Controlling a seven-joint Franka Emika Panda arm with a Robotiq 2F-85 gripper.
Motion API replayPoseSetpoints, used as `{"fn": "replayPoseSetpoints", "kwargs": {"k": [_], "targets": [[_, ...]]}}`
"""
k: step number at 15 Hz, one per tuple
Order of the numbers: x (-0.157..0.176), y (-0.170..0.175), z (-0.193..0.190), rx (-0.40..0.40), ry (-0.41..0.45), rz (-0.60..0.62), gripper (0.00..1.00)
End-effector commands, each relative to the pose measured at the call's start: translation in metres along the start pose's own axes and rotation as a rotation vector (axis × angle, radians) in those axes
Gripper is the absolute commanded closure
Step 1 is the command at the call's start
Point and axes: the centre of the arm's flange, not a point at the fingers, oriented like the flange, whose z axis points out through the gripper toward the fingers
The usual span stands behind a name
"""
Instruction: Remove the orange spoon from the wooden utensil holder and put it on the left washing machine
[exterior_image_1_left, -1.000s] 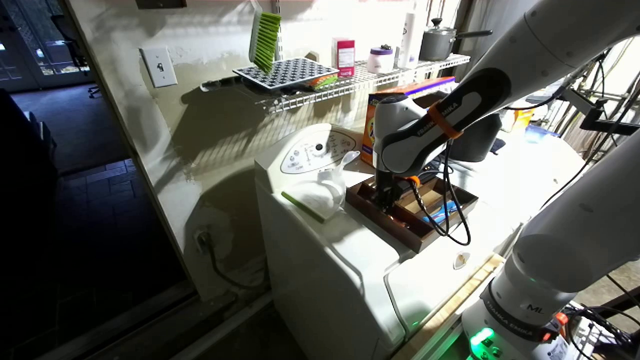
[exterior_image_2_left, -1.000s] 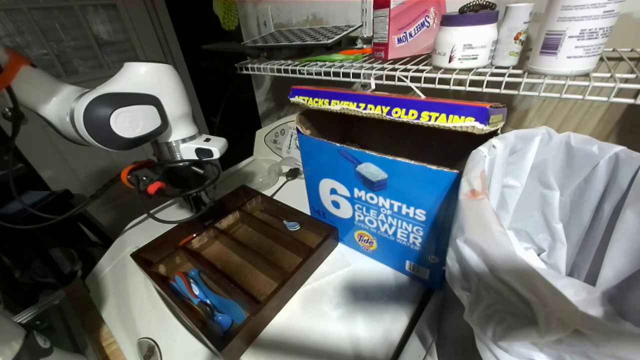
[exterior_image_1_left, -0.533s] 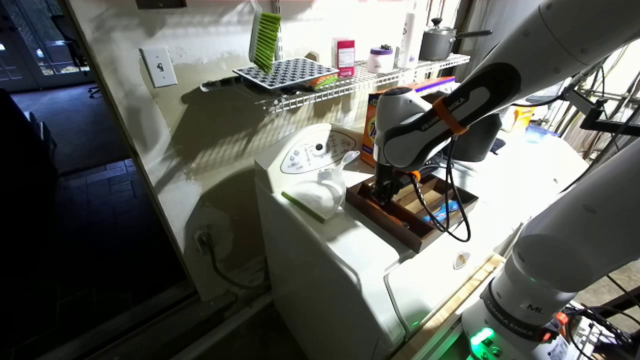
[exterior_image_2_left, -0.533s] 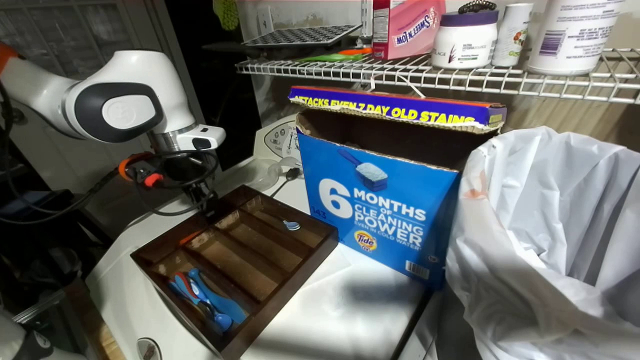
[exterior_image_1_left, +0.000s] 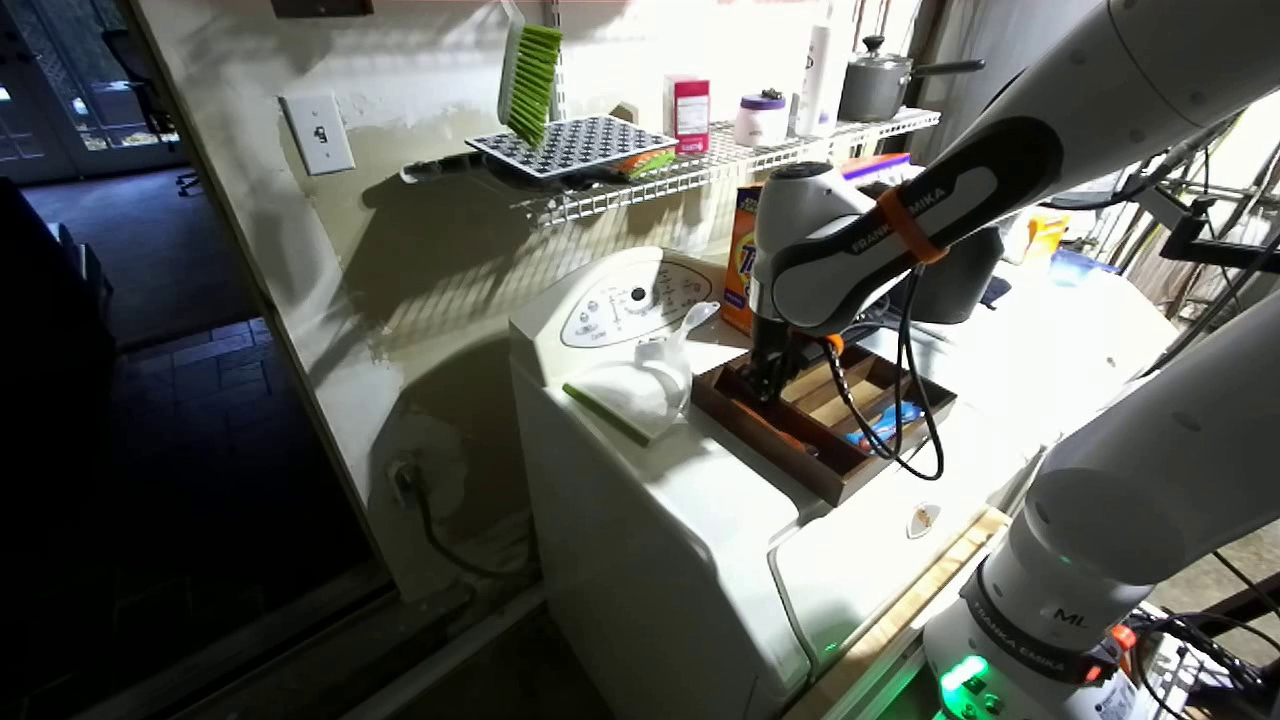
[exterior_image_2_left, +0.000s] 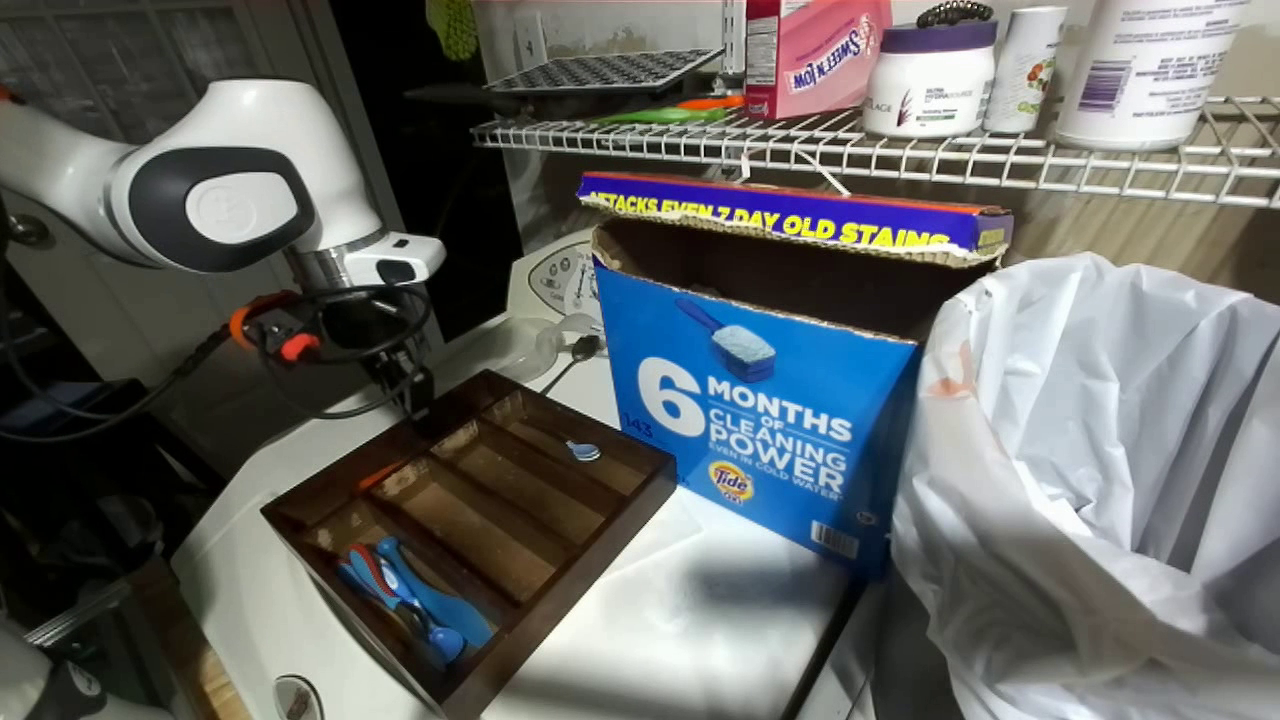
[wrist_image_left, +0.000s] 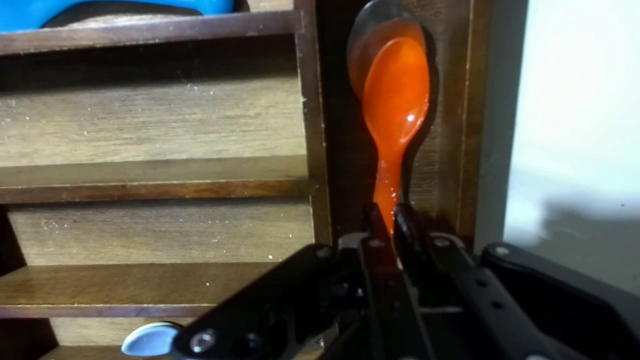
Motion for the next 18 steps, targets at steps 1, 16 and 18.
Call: {"fn": "replayPoseSetpoints", "kwargs": {"k": [1, 16, 18], "targets": [[-0.002, -0.001, 0.005, -0.003, -0.017, -0.010, 0.79], [0.004, -0.005, 0.027, -0.004, -0.067, -0.012, 0.84], [0.004, -0.005, 0.028, -0.003, -0.071, -0.012, 0.86]]}}
